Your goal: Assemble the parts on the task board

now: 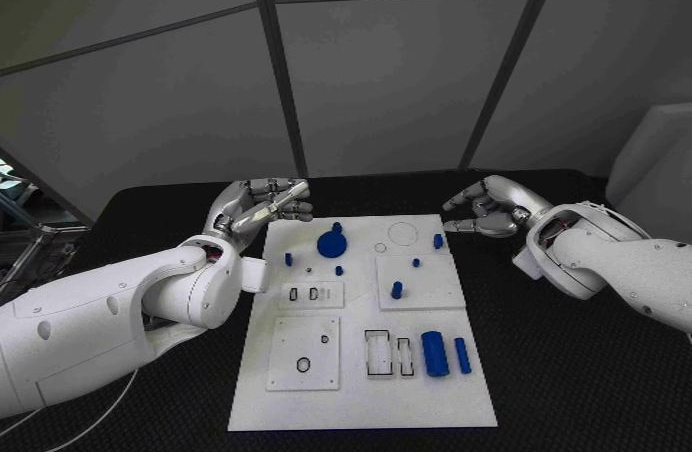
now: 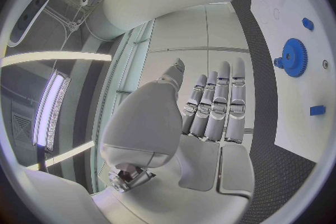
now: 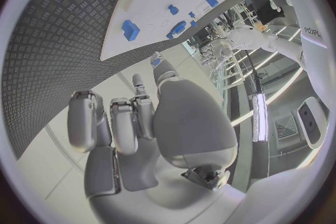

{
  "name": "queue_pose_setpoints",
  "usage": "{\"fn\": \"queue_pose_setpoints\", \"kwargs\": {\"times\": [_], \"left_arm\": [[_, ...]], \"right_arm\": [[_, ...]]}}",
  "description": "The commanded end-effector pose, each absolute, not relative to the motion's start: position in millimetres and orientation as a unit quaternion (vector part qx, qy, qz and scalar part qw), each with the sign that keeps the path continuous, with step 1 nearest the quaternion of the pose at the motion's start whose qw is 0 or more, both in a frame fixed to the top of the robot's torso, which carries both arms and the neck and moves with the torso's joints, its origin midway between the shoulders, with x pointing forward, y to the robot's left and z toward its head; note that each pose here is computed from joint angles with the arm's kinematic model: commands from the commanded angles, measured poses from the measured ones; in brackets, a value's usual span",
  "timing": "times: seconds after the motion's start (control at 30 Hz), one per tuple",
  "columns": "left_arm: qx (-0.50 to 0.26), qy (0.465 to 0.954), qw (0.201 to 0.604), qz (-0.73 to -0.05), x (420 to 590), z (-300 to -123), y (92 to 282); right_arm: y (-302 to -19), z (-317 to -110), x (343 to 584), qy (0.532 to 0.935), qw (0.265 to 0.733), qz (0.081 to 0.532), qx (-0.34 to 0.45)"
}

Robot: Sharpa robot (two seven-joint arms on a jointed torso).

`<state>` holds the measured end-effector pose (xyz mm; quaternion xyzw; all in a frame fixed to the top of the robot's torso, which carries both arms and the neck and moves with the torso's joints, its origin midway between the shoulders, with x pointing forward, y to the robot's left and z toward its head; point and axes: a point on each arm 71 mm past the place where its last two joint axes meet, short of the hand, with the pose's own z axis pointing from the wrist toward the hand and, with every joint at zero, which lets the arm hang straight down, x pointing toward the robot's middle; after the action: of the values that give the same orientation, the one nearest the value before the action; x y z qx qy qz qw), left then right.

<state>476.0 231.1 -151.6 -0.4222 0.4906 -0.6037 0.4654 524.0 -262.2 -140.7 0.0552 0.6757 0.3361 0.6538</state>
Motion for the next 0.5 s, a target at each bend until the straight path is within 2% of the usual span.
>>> {"fn": "queue_pose_setpoints", "kwargs": {"times": [0.03, 0.5], "left_arm": [[-0.417, 0.493, 0.461, -0.609, 476.2, -150.9, 229.2], [-0.419, 0.494, 0.461, -0.607, 477.4, -152.0, 229.7]], "right_arm": [[-259, -140, 525, 0.671, 0.672, 0.312, -0.008], [-250, -155, 525, 0.691, 0.657, 0.297, -0.050]]}}
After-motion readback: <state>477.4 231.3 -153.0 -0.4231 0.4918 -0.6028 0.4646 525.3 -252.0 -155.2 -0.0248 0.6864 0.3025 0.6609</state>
